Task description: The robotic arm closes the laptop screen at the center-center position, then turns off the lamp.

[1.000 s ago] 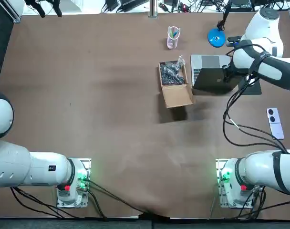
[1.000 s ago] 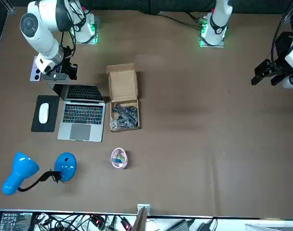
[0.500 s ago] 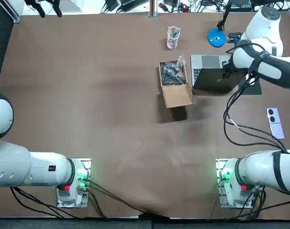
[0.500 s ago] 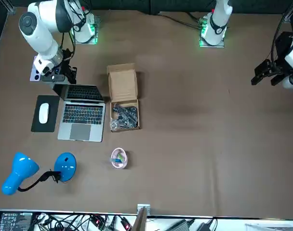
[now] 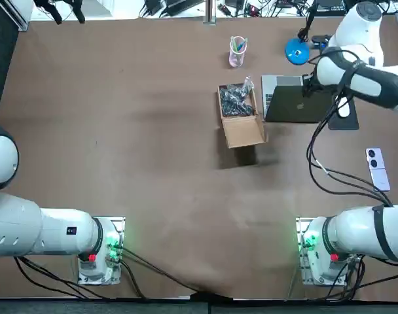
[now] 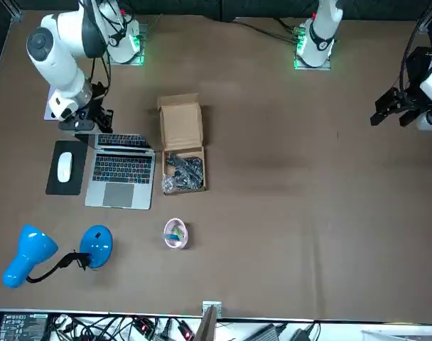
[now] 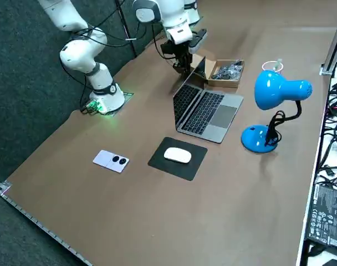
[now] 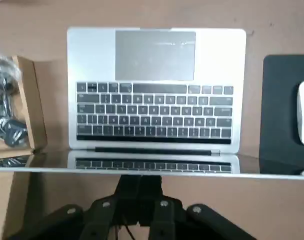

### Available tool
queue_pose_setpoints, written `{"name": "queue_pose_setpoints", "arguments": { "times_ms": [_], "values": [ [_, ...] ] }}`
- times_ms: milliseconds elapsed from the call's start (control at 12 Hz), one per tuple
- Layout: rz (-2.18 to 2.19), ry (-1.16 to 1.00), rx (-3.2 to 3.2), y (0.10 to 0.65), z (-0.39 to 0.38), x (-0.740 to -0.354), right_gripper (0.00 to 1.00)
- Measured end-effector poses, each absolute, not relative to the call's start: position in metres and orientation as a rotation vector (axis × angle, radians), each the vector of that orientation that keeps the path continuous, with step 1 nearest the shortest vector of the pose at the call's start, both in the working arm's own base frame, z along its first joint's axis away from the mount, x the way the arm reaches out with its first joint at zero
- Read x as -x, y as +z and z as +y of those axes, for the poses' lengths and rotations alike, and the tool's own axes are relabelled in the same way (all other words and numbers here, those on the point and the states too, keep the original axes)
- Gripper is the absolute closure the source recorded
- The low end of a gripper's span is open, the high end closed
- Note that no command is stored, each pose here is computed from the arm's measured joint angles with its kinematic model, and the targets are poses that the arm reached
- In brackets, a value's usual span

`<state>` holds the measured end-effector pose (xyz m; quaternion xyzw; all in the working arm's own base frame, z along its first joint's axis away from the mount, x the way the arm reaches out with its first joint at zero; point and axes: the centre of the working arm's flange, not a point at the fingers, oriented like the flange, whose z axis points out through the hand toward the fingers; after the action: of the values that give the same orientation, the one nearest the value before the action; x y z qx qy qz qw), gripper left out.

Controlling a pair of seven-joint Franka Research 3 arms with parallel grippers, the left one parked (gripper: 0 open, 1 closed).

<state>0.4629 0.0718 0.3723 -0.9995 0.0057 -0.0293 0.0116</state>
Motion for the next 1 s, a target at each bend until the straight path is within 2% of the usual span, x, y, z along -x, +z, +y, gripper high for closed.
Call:
{"name": "queue_pose_setpoints", "arguments": {
  "times_ms": [417,1000],
  "values": [
    [0.049,-0.124,3.099,0.370,0.069,-0.504,0.99],
    [0.100,-0.116,3.079,0.325,0.058,-0.558,0.99]
  ]
}}
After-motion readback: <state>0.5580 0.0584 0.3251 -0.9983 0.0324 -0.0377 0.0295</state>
